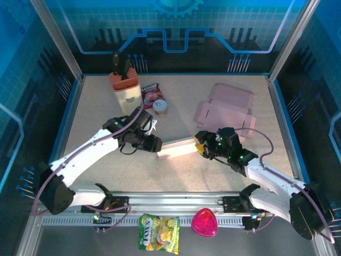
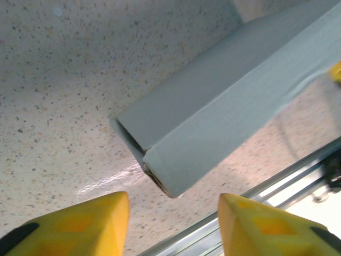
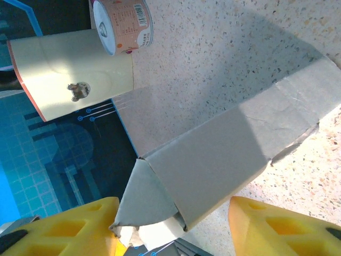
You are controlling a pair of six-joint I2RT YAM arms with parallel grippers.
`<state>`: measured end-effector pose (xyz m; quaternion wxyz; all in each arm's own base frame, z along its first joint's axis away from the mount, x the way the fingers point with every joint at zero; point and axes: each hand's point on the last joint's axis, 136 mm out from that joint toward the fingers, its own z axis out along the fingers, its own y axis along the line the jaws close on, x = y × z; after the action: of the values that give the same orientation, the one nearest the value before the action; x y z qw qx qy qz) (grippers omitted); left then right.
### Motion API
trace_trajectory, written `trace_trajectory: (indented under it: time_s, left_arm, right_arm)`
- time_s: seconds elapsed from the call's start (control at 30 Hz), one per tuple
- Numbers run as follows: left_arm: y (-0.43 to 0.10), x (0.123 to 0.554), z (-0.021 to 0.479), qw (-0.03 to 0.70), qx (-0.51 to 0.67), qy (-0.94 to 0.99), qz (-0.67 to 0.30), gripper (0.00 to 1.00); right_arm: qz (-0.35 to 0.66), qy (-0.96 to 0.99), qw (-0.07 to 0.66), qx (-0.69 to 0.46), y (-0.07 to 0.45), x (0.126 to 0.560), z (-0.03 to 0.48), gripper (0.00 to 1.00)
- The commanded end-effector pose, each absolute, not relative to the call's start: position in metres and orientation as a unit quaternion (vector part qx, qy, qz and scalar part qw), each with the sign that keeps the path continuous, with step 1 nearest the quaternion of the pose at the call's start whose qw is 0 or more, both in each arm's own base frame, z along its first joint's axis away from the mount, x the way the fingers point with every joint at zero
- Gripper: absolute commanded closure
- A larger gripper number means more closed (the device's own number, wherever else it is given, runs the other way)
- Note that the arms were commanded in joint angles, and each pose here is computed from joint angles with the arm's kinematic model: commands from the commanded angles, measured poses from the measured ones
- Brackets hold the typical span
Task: Fold the paper box
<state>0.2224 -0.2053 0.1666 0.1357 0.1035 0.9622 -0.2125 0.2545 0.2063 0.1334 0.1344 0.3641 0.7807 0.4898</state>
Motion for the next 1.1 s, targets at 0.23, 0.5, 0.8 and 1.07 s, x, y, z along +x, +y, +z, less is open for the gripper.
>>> trace_trajectory:
  time_s: [0.23, 0.5, 0.8, 1.07]
  left_arm:
    - [-0.209, 0.237, 0.174, 0.192, -0.002, 0.942, -0.275, 0.46]
    - [-0.200, 0.244, 0.154, 0.201, -0.052, 0.938, -0.277, 0.47]
    - [-0.196, 0.246, 0.166, 0.234, -0.090, 0.914, -0.320, 0.46]
    - [-0.189, 0.248, 0.149, 0.220, -0.123, 0.912, -0.324, 0.50]
  right_arm:
    - [0.485, 0.781, 0.127, 0.373, 0.205, 0.257, 0.122, 0.48]
    - [0.483, 0.783, 0.127, 0.371, 0.205, 0.256, 0.120, 0.49]
    - [0.484, 0.785, 0.123, 0.367, 0.208, 0.256, 0.117, 0.51]
    - [0.485, 0.784, 0.125, 0.367, 0.207, 0.256, 0.119, 0.52]
